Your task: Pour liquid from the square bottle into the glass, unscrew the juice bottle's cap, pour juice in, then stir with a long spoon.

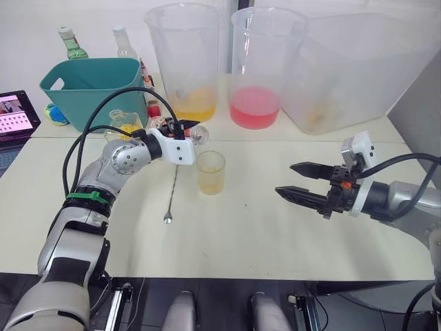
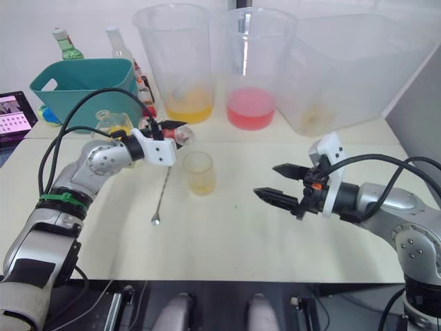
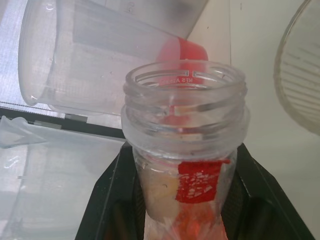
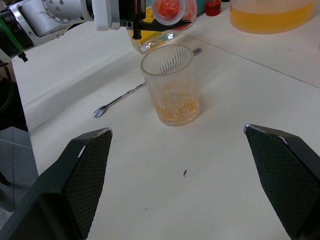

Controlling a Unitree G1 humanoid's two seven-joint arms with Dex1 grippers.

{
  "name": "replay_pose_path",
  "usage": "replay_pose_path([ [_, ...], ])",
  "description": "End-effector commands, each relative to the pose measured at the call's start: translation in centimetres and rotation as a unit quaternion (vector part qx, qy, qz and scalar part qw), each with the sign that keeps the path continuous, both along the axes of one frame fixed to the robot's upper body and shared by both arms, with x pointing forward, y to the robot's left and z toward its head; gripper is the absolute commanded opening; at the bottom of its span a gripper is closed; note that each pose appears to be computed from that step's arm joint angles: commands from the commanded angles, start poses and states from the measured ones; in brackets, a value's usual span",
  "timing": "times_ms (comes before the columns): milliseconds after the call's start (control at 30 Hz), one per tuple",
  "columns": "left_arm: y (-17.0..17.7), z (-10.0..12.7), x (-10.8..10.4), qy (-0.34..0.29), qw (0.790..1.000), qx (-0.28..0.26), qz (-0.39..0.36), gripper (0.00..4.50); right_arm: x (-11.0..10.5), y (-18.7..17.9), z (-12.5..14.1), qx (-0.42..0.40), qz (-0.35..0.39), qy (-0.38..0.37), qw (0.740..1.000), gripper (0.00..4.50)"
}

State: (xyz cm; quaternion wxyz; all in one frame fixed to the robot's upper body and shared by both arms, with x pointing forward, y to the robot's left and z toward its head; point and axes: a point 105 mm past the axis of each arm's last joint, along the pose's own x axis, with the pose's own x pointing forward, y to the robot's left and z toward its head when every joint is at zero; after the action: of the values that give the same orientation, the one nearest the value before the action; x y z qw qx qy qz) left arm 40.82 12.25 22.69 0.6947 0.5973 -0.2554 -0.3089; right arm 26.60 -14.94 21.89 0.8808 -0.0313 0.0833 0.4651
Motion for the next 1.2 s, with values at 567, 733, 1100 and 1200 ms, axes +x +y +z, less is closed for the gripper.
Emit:
replay_pose_path([
  [567,-1.0,1.7,-0.1,-0.127,0.988,0.085,-0.024,1.52,-0.8,1.8,0.5,-0.007,0.0,-0.04,0.999,4.47],
  [733,-1.2,1.8,-0.1,-0.145,0.984,0.098,-0.029,1.52,-0.8,2.1,0.3,-0.004,0.002,-0.04,0.999,4.47],
  [1100,-1.2,2.2,-0.1,-0.176,0.977,0.114,-0.033,1.52,-0.7,2.5,0.4,0.001,0.008,-0.044,0.999,4.47],
  [1200,-1.2,2.2,-0.1,-0.183,0.975,0.122,-0.036,1.52,-0.8,2.6,0.3,0.002,0.009,-0.043,0.999,4.47],
])
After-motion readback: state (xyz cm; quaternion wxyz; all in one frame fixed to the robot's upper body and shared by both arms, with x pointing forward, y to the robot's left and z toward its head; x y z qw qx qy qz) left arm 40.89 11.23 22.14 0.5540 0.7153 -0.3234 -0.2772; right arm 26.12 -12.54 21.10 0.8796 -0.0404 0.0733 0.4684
